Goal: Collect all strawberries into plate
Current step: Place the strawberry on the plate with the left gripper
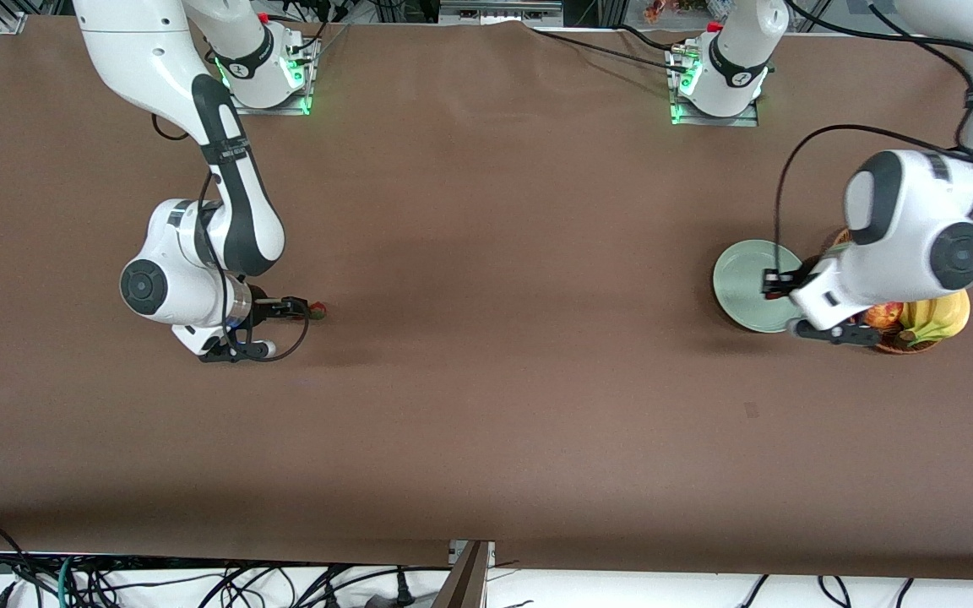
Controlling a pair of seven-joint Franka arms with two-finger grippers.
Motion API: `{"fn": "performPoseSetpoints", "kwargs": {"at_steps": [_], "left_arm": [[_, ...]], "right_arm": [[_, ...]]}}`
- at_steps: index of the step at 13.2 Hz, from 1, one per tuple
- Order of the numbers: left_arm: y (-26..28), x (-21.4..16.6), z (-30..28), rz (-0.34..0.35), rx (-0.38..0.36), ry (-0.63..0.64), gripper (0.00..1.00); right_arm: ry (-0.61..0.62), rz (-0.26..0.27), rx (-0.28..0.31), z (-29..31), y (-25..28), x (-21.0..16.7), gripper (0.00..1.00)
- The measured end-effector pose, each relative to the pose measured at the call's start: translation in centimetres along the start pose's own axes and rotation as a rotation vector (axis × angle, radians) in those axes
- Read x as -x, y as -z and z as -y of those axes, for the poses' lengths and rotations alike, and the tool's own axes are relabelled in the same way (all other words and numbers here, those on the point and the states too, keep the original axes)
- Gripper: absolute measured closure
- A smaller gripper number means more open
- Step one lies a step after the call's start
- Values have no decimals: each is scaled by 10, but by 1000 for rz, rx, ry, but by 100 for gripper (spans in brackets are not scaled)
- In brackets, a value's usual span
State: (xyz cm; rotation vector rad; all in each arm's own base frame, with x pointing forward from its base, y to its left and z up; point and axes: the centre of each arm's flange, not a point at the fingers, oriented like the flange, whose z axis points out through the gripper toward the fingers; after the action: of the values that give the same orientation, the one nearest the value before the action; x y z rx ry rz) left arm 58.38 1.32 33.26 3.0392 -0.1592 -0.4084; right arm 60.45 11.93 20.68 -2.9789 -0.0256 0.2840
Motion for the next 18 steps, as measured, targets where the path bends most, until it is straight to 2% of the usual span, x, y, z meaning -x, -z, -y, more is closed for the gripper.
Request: {"fn": "performPoseSetpoints", "kwargs": {"at_steps": [2, 5, 8, 13, 15, 17, 18], "left_arm": [[-20, 12, 31, 19, 5, -5, 68], [-66, 26, 54, -7, -8, -8, 68], [-109, 39, 62, -30, -23, -4, 68], [-134, 32, 68, -64, -49, -10, 67], [-138, 31, 69, -66, -53, -31, 62], [-140, 31, 70, -64, -55, -65, 43], [-138, 30, 71, -67, -56, -72, 33]], "right_arm": [[-91, 7, -23, 4, -8, 0, 11], [-179, 7, -20, 12, -11, 1, 12], [-200, -2, -11, 7, -18, -2, 13], [-209, -4, -1, 1, -25, -3, 14], [-213, -4, 3, -1, -30, -3, 16], [-216, -2, 2, -2, -31, -2, 19], [-217, 1, 3, -2, -33, -1, 24]]}}
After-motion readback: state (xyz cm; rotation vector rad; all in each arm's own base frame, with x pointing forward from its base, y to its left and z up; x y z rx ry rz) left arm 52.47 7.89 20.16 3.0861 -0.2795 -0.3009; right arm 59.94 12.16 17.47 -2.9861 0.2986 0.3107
